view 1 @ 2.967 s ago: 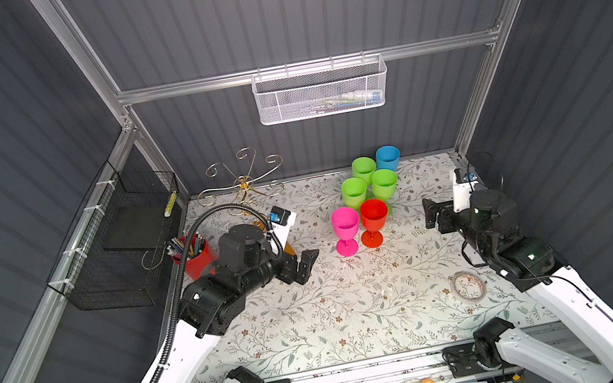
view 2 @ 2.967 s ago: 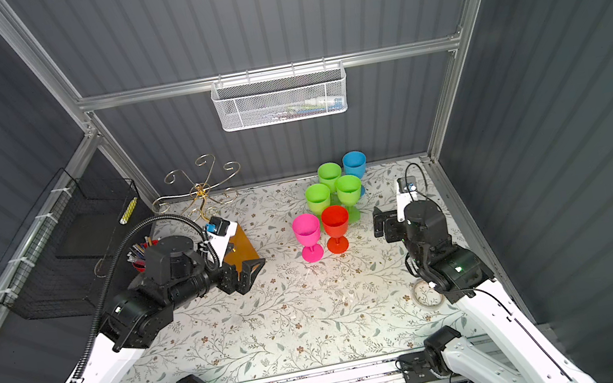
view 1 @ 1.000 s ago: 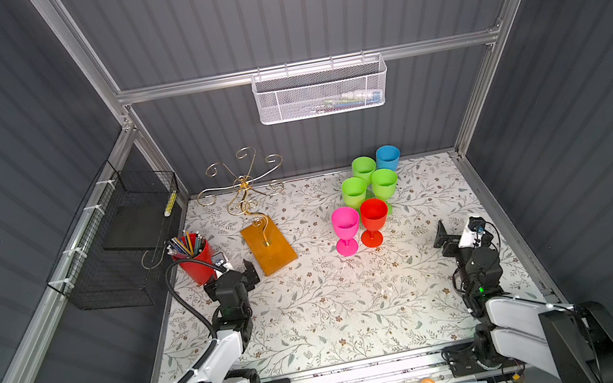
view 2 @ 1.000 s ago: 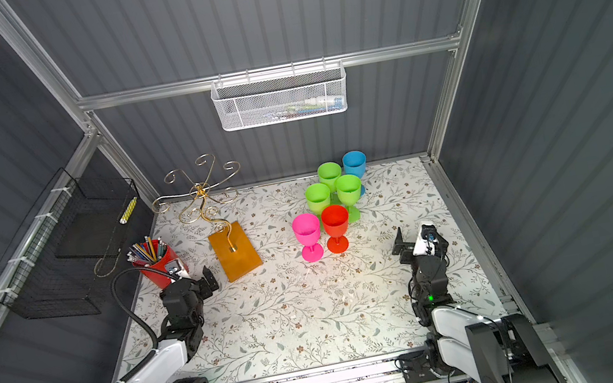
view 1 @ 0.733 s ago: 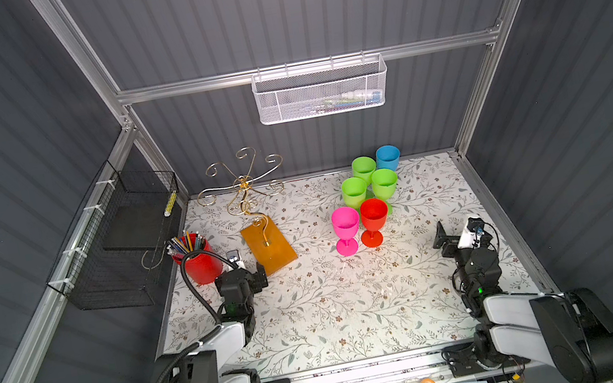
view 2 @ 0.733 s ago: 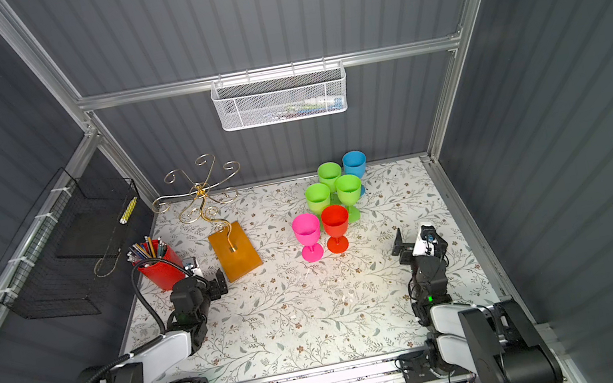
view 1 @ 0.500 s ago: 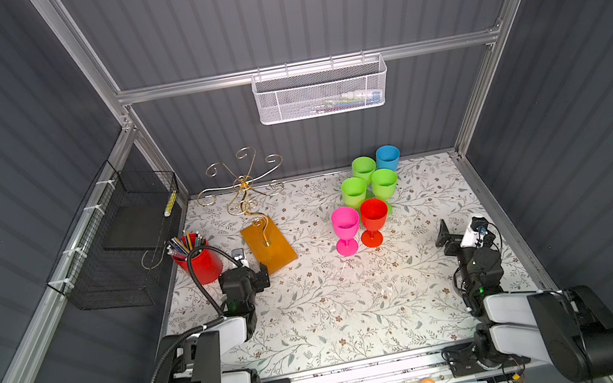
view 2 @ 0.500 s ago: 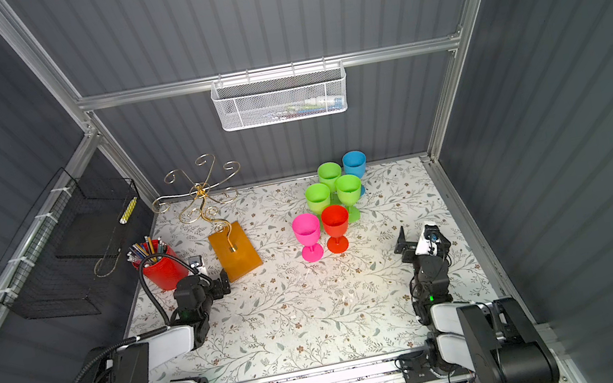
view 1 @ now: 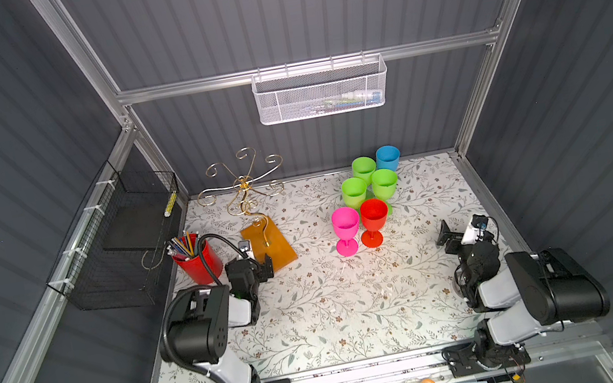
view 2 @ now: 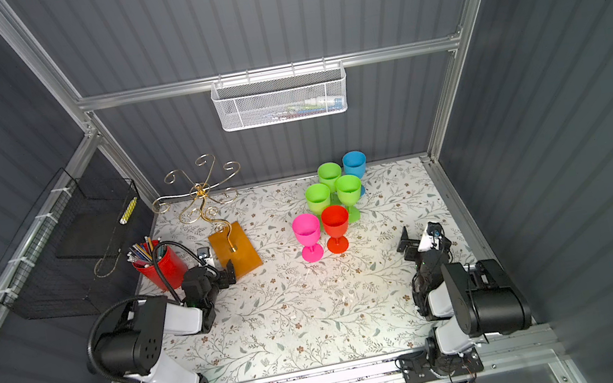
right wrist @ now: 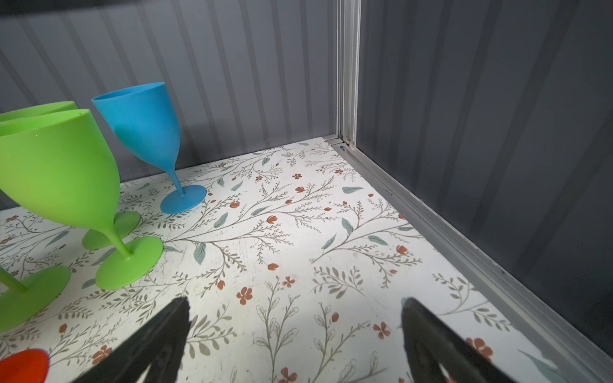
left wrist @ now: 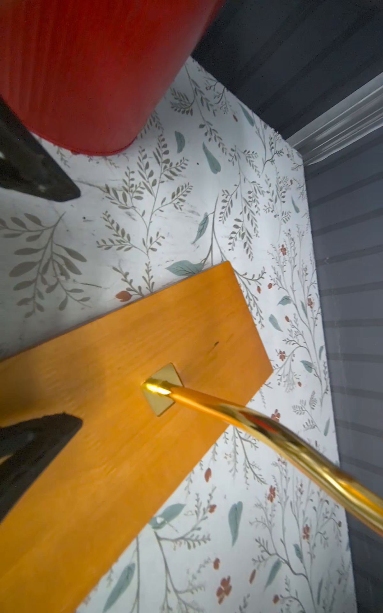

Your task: Take the wine glass off the wine glass rack

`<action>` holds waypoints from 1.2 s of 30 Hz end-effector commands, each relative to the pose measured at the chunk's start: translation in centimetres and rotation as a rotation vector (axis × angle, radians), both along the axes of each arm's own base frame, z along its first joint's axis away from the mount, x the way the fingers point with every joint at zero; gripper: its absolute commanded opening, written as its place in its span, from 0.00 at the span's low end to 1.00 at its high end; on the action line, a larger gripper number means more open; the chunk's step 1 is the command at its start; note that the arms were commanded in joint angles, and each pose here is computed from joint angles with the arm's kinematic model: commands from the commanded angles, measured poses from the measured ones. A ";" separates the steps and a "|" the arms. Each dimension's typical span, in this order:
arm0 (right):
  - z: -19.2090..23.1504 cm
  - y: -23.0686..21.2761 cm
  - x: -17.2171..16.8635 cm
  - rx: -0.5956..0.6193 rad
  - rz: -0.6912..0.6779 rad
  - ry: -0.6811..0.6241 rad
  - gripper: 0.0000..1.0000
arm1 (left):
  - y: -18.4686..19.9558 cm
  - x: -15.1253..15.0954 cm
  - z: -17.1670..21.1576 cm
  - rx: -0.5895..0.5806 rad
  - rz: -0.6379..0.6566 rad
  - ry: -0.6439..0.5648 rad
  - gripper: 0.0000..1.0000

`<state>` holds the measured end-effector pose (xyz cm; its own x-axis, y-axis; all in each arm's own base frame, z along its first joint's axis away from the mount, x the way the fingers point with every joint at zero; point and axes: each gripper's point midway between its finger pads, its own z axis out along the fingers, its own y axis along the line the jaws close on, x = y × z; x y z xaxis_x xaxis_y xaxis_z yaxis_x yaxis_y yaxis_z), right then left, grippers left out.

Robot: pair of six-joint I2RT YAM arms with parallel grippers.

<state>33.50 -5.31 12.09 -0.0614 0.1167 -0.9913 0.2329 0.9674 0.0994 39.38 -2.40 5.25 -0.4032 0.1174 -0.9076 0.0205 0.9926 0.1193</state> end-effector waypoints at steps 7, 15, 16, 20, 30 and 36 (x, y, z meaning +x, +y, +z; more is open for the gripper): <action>0.7 0.6 2.3 0.033 0.081 0.017 0.99 | 1.4 2.6 1.0 -0.052 0.046 0.006 1.00; -0.2 2.0 5.0 0.023 0.163 0.152 0.99 | 1.4 2.6 1.0 -0.052 0.047 0.008 1.00; -0.2 2.0 5.0 0.022 0.163 0.154 0.99 | 1.4 2.6 1.0 -0.052 0.048 0.007 1.00; -0.1 2.1 4.8 0.017 0.162 0.146 0.99 | 1.4 2.5 1.0 -0.052 0.048 0.007 1.00; -0.1 2.3 4.9 0.015 0.173 0.149 0.99 | 1.5 2.5 1.0 -0.052 0.048 0.003 1.00; 0.0 2.3 4.9 0.012 0.173 0.146 0.99 | 1.4 2.5 1.0 -0.052 0.048 0.003 1.00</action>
